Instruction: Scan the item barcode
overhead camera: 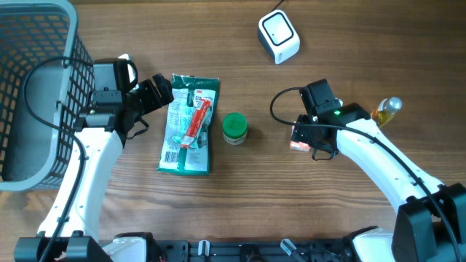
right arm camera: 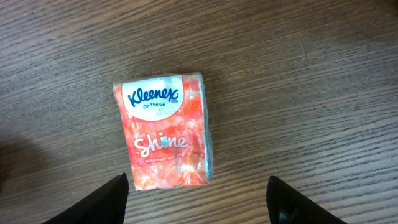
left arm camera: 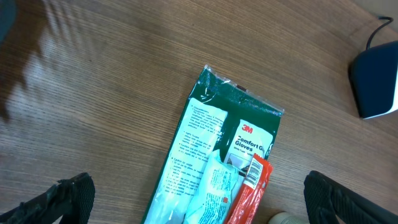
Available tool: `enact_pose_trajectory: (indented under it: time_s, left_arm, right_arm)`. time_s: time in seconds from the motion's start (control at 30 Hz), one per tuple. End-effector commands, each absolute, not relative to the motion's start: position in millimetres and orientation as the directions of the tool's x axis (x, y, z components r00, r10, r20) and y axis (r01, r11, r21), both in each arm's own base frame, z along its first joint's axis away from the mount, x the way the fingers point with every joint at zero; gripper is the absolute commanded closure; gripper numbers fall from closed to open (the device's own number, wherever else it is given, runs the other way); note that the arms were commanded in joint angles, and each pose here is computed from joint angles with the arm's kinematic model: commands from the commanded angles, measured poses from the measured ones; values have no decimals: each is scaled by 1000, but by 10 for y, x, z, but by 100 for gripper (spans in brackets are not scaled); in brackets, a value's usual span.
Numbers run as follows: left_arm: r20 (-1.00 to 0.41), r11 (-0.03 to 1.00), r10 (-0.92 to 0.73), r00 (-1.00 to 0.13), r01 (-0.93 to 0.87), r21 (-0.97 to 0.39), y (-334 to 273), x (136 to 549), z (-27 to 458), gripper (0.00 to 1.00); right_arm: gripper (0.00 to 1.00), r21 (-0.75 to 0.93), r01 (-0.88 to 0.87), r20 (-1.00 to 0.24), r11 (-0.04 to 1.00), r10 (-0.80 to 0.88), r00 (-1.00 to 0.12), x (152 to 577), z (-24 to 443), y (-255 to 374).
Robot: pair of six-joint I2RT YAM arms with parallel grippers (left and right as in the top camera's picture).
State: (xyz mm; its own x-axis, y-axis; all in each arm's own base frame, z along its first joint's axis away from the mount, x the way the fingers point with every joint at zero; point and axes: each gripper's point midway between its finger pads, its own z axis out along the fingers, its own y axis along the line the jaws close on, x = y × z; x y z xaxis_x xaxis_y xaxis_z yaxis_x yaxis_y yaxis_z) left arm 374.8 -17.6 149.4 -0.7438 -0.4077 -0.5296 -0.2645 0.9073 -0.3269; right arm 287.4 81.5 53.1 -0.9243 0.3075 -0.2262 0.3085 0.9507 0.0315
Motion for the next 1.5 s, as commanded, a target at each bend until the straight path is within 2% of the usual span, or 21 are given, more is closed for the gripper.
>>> enact_pose_trajectory:
  time_s: [0.0,1.4,1.47]
  left_arm:
    - [-551,907,-405,-729,-247,-340,-179,3783,1612,0]
    - [-551,907,-405,-729,-247,-340,-179,3784,1613,0]
    - [-551,907,-405,-729,-247,-340,-179,3784,1613,0]
  right_arm:
    - [29,1,327,-227,945,319,-920,2862,468,770]
    - [29,-19,340,-260,940,324,-910,2903,463,714]
    - [32,-19,352,-260,936,335,-906,2900,463,708]
